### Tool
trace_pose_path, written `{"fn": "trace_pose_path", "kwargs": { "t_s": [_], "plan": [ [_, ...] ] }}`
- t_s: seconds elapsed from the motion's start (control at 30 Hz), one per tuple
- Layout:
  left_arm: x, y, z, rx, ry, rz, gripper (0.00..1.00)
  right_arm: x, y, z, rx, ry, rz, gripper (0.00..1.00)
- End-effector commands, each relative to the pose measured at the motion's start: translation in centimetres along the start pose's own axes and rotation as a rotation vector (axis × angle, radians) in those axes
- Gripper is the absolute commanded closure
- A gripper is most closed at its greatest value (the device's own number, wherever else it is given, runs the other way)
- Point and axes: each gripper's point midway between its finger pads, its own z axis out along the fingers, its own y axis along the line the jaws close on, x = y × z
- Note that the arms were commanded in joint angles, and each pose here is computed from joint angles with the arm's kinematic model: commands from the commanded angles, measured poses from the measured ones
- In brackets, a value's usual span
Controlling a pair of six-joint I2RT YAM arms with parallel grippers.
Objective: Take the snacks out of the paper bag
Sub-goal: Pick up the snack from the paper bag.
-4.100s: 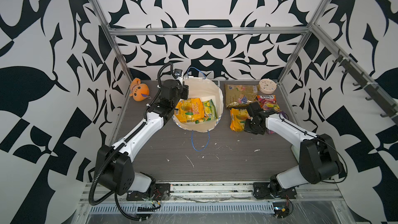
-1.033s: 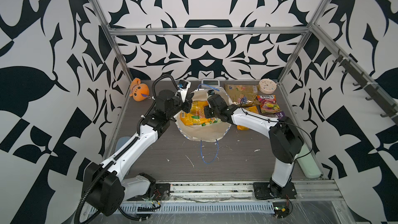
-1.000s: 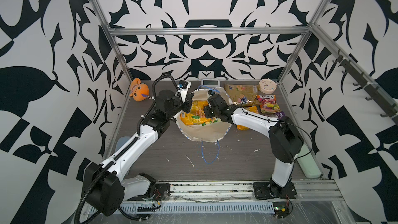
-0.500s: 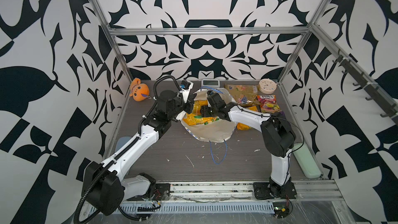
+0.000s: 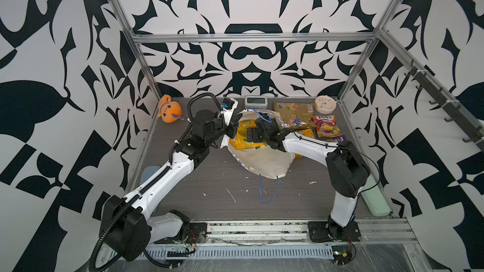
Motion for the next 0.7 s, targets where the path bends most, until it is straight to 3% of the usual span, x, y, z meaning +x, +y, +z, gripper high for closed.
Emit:
{"fn": "trace_pose_path", "kwargs": {
  "t_s": [0.0, 0.13, 0.3, 0.5, 0.67],
  "plan": [
    [-4.6, -1.3, -1.0, 0.046, -0.159, 0.052, 1.00, -4.5, 0.0, -2.3, 0.059, -0.191, -0.003, 0.00],
    [-4.8, -1.6, -1.0, 0.056, -0.164, 0.057, 1.00, -4.1, -0.4, -1.1, 0.098, -0.192, -0.015, 0.00],
    [-4.9, -0.4, -1.5, -0.022, -0.156, 0.047, 1.00, -4.0, 1.3, -1.0, 0.016, -0.172, -0.008, 0.00],
    [-4.6, 0.9, -2.1, -0.106, -0.154, 0.029, 1.00, -4.0, -1.1, -2.4, 0.148, -0.233, 0.035, 0.00],
    [-4.3, 0.7, -1.9, -0.095, -0.146, 0.029, 1.00, -3.0, -0.1, -0.2, 0.085, -0.155, 0.055, 0.00]
  ]
}}
